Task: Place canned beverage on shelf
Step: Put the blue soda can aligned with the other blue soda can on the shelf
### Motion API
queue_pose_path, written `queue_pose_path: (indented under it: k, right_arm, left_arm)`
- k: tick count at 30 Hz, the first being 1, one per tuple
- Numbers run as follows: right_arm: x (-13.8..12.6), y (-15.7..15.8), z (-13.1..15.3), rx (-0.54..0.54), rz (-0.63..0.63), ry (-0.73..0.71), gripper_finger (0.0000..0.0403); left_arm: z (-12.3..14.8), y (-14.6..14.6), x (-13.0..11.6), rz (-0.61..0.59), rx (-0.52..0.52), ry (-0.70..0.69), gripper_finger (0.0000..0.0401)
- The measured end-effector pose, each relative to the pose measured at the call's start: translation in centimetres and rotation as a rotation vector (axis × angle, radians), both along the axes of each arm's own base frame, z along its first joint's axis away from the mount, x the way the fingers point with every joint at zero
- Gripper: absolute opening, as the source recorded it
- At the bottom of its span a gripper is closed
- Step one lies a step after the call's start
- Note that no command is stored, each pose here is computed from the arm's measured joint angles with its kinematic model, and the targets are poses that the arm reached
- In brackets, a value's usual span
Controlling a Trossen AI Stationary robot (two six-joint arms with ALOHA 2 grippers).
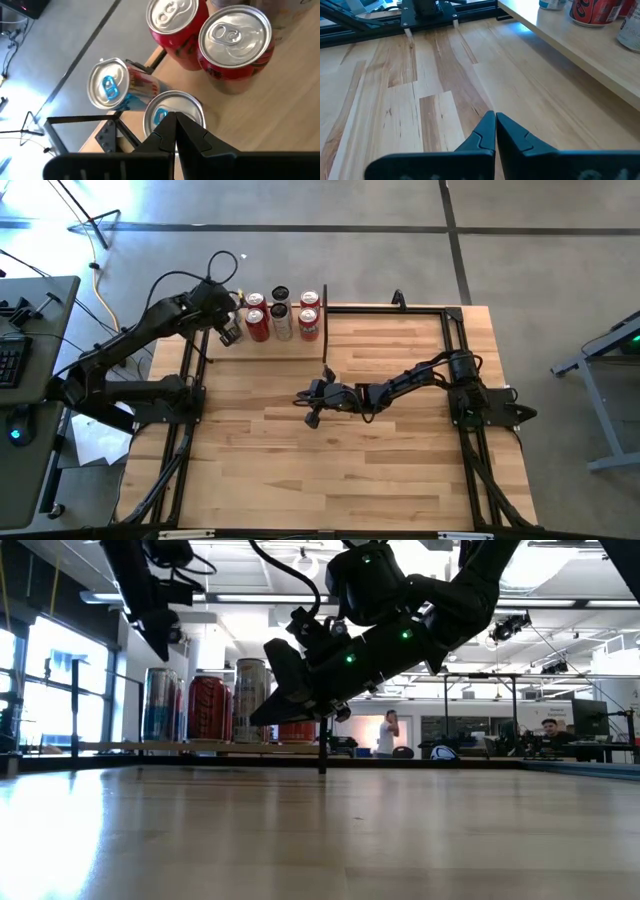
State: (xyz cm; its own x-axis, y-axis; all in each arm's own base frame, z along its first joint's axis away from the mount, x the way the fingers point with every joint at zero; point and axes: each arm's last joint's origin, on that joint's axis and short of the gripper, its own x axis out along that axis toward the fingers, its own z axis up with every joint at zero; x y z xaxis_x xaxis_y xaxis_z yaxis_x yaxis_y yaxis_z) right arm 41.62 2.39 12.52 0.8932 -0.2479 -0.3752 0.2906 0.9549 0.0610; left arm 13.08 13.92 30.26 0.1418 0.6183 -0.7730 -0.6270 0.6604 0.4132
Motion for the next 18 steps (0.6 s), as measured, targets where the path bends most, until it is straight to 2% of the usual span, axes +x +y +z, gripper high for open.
queue_pose_path:
  k: [5, 10, 15, 18]
  right_arm:
    - [0.0, 0.0, 0.0, 0.0, 0.002, 0.0, 0.0]
    - [0.0, 0.0, 0.0, 0.001, 0.002, -0.005, 0.0]
    - [0.0, 0.0, 0.0, 0.001, 0.002, -0.005, 0.0]
    - [0.0, 0.0, 0.0, 0.001, 0.002, -0.004, 0.0]
  left_arm:
    - [0.7, -0.6, -0.6, -0.002, 0.02, -0.045, 0.0]
    - [0.3, -0.6, 0.1, -0.056, -0.048, -0.089, 0.0]
    - [-0.7, -0.2, 1.3, -0.075, -0.082, -0.053, 0.0]
    - [-1.4, 0.1, 1.8, -0.052, -0.068, -0.019, 0.0]
